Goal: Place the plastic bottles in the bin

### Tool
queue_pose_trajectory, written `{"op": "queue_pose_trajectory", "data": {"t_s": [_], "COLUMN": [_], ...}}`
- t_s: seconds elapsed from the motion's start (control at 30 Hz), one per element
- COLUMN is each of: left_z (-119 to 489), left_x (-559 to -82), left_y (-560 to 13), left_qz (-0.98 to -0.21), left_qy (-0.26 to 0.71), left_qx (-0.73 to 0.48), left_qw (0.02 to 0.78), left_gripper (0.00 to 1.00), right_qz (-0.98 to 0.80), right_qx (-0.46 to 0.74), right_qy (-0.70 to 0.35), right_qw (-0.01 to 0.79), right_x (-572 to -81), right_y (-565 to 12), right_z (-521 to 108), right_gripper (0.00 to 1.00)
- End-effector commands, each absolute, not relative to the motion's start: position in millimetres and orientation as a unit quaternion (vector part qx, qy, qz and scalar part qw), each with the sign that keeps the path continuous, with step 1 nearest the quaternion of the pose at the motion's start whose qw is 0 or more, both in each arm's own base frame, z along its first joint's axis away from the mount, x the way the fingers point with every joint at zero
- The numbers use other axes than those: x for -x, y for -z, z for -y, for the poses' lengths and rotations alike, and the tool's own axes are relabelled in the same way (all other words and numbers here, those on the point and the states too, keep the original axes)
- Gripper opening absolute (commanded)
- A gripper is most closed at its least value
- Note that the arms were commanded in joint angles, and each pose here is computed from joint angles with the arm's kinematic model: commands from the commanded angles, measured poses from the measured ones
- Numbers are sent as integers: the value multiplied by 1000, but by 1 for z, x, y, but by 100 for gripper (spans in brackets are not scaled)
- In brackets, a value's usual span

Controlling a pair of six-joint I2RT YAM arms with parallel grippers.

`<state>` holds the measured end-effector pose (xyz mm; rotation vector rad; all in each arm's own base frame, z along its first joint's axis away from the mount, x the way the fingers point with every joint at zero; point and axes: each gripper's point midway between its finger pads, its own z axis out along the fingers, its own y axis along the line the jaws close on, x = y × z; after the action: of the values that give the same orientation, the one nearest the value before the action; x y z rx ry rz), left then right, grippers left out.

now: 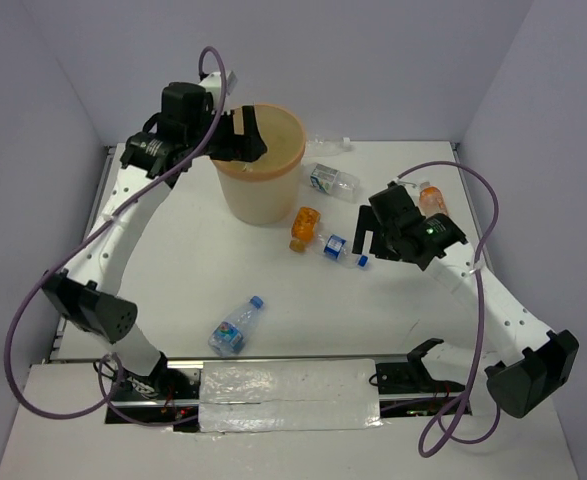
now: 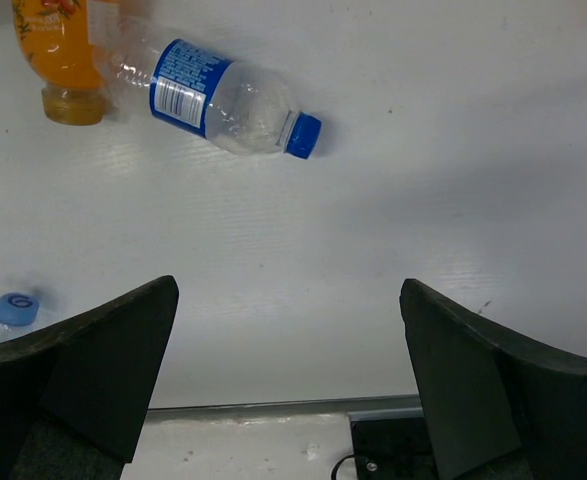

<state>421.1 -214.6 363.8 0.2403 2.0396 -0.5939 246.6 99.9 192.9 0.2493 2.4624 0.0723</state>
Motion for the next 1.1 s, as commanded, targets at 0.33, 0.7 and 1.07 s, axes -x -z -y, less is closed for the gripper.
{"op": "queue_pose_trajectory", "data": {"t_s": [0.33, 0.7, 1.07], "left_z": [182, 193, 189], "left_x": [-244, -160, -140], "left_y": [-227, -114, -56], "left_qz": [-927, -973, -986], "left_qy": [163, 127, 60], "left_qx": [-118, -115, -132], "left_qw": [316, 155, 79], "left_gripper": [100, 100, 99], "right_qz": [-936, -938, -934], "right_qx": [-92, -85, -87], "right_qy": [-43, -55, -69], "right_qw": [338, 333, 339], "right_x": [-263, -265, -265], "right_y": [-188, -192, -195], "right_z": [-111, -117, -121], "right_gripper": [100, 100, 99]}}
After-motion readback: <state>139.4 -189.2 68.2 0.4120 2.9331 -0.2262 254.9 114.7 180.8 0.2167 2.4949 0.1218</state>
